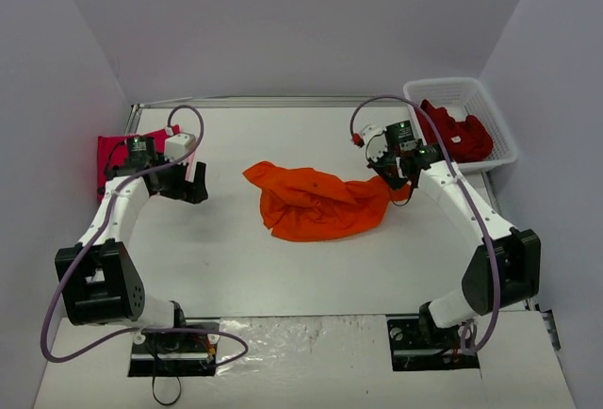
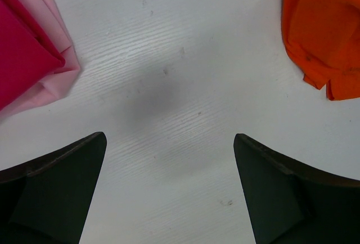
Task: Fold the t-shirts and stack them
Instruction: Flatten out the tshirt
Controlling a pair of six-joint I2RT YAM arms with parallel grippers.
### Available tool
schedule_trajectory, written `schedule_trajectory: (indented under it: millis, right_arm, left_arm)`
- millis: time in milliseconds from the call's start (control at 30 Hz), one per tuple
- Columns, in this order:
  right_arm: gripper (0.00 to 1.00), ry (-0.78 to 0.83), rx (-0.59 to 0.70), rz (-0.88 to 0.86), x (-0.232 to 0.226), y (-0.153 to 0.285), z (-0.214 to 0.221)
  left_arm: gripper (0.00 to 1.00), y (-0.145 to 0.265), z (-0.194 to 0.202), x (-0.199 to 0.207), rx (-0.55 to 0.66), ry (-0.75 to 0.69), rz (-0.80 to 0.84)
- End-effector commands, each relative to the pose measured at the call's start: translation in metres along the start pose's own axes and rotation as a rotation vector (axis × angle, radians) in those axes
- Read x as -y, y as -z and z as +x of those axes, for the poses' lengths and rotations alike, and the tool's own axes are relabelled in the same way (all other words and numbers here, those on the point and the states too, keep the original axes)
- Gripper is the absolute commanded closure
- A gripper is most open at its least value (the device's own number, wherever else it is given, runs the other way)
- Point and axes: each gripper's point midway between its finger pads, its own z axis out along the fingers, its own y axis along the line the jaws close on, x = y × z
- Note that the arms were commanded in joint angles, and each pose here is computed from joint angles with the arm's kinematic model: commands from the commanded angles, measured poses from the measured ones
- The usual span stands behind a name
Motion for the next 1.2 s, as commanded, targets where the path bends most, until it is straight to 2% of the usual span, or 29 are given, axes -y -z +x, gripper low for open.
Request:
schedule_trajectory:
  millis: [0, 100, 133, 300, 367, 400, 433, 500, 533, 733, 867, 933, 1000, 1033, 1067, 1167]
  right_arm:
    - [1.00, -0.007, -0.064, 0.054, -0.001, 0.023, 0.033]
    - [1.00, 0.050, -0.138, -0.006, -0.019, 0.037, 0.066]
    - [1.00, 0.067, -0.129, -0.023, -0.023, 0.045, 0.069]
    - [1.00, 0.222, -0.108, -0.363, -0.084, 0.071, 0.093]
    - [1.00, 0.235, -0.092, -0.398, -0.091, 0.078, 0.093]
    - [0.90, 0.232, -0.089, -0.409, -0.093, 0.080, 0.093]
    - [0.51, 0.243, -0.092, -0.411, -0.093, 0.080, 0.094]
    - [0.46, 0.248, -0.093, -0.384, -0.087, 0.077, 0.091]
    - [0.39, 0.231, -0.112, -0.354, -0.082, 0.075, 0.092]
    - [0.36, 0.183, -0.061, -0.175, -0.047, 0.060, 0.064]
    - [0.37, 0.167, -0.072, -0.147, -0.039, 0.046, 0.057]
    - [0.38, 0.157, -0.105, -0.157, -0.039, 0.035, 0.058]
    - [0.39, 0.136, -0.131, -0.157, -0.038, 0.027, 0.060]
    - [0.40, 0.131, -0.149, -0.167, -0.039, 0.022, 0.062]
    - [0.40, 0.123, -0.153, -0.166, -0.039, 0.020, 0.062]
    - [0.41, 0.103, -0.162, -0.173, -0.041, 0.014, 0.063]
  left_arm:
    - [0.03, 0.011, -0.012, 0.009, 0.037, -0.027, 0.015]
    - [0.03, 0.011, -0.012, 0.011, 0.036, -0.031, 0.023]
    - [0.03, 0.011, -0.012, 0.012, 0.037, -0.034, 0.027]
    - [0.03, 0.008, -0.010, 0.019, 0.019, -0.048, 0.057]
    - [0.03, 0.006, -0.008, 0.021, 0.003, -0.056, 0.061]
    - [0.03, 0.005, -0.008, 0.021, -0.001, -0.059, 0.061]
    - [0.03, 0.004, -0.007, 0.022, -0.005, -0.062, 0.063]
    - [0.03, 0.002, -0.007, 0.027, -0.016, -0.077, 0.074]
    - [0.03, 0.001, -0.008, 0.029, -0.020, -0.083, 0.079]
    - [0.02, -0.018, -0.011, 0.057, -0.066, -0.141, 0.140]
    - [0.02, -0.041, -0.023, 0.075, -0.041, -0.034, 0.259]
    - [0.10, -0.056, -0.023, 0.090, -0.064, -0.005, 0.356]
    - [0.12, -0.070, -0.031, 0.098, -0.084, 0.015, 0.420]
    - [0.19, -0.072, -0.033, 0.108, -0.096, 0.017, 0.461]
    - [0.21, -0.073, -0.047, 0.111, -0.078, 0.021, 0.478]
    - [0.25, -0.086, -0.054, 0.115, -0.095, 0.050, 0.510]
